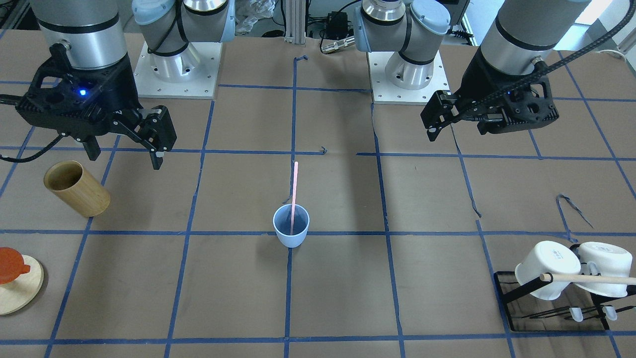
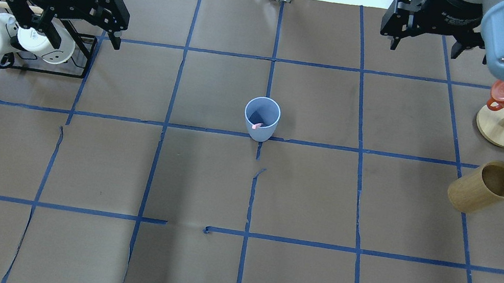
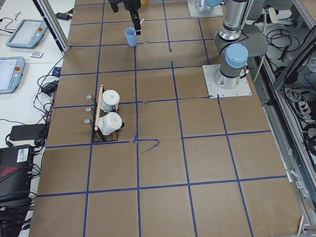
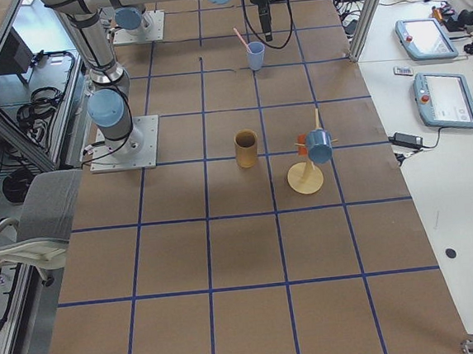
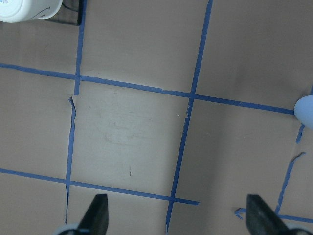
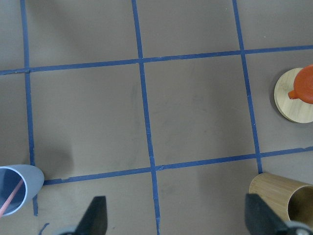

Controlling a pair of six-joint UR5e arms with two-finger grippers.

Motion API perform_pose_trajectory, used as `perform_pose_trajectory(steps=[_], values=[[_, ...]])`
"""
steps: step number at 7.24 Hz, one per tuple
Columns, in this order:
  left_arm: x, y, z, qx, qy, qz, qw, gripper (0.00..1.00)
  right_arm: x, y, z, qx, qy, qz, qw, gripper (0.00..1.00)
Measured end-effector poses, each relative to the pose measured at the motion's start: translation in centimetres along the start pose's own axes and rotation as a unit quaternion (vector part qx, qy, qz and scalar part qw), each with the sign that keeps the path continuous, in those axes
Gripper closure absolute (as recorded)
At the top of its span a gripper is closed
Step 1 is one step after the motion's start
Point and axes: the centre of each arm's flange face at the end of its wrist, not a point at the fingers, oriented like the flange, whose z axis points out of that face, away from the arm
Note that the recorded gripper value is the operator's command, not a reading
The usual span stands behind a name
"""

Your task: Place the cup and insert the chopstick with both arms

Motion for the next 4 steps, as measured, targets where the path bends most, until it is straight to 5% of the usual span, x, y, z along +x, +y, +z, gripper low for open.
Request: perform_pose_trajectory(steps=[4], values=[[0.01, -0.01, -0.07, 0.001, 0.001, 0.0, 1.0, 0.0, 0.09, 0.56, -0.09, -0.071, -0.011, -0.033, 0.9969, 0.0]])
